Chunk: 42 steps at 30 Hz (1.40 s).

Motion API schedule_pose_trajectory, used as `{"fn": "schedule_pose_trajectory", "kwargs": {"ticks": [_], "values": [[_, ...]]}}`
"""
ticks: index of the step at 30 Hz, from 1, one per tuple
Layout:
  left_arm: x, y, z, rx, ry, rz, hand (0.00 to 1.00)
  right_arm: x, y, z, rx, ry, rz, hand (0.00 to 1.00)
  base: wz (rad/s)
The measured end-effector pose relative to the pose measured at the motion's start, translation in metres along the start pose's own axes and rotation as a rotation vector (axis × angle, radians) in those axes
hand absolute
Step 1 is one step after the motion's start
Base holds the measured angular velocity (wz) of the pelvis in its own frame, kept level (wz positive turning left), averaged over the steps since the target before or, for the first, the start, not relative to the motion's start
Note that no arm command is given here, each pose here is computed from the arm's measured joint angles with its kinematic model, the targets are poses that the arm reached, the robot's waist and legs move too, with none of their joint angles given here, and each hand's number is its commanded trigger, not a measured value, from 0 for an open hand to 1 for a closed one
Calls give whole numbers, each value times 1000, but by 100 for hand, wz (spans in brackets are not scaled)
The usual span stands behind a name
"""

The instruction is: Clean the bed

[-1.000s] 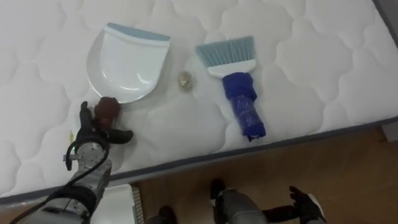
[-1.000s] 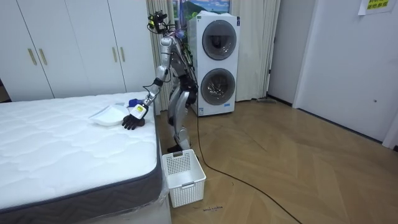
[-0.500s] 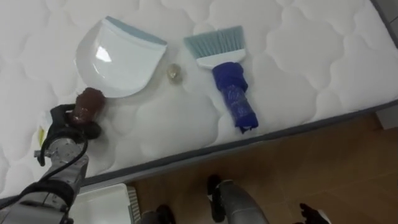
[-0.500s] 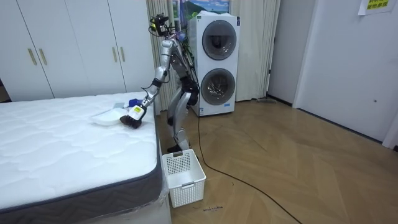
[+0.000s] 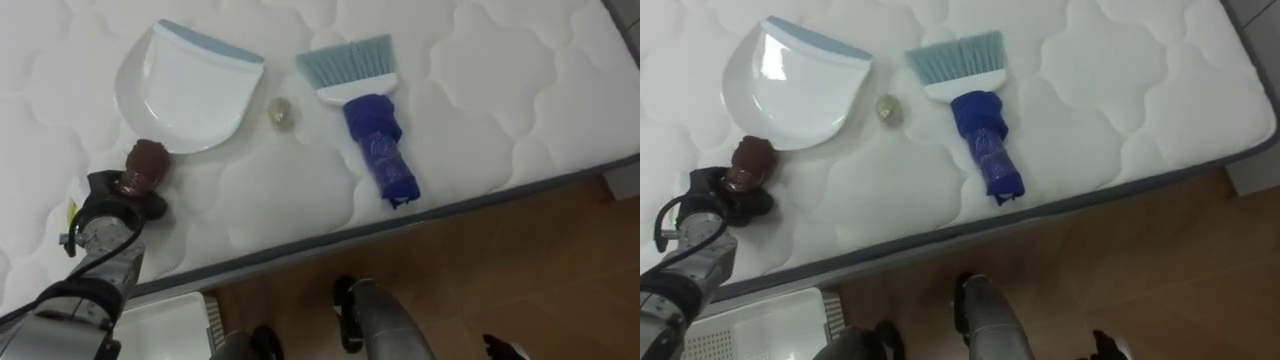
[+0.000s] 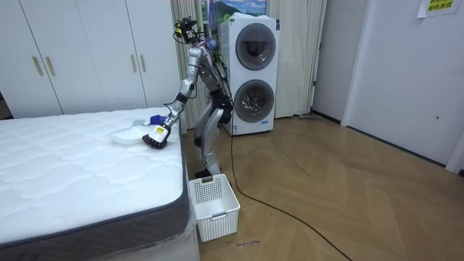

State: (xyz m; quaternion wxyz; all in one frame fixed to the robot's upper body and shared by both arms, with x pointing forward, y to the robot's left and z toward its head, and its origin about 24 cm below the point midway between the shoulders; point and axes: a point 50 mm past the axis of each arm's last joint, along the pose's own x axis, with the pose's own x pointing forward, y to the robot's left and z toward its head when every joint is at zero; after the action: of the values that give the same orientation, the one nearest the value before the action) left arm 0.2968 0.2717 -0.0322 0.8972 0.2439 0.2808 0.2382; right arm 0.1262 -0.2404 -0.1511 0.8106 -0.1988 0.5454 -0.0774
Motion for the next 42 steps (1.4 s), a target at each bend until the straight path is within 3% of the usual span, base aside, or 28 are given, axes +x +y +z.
{"fn": "schedule_pose_trajectory", "kwargs": {"ticks": [26, 34, 42], "values": [[0, 3, -12, 74, 58, 7, 100, 0, -3, -4, 12, 6, -39, 0, -2], [4, 21, -19, 179, 36, 70, 100, 1, -13, 2, 190, -12, -75, 0, 2], [7, 44, -11, 317, -113, 216, 100, 2, -21, 14, 353, -84, -99, 0, 7]]}}
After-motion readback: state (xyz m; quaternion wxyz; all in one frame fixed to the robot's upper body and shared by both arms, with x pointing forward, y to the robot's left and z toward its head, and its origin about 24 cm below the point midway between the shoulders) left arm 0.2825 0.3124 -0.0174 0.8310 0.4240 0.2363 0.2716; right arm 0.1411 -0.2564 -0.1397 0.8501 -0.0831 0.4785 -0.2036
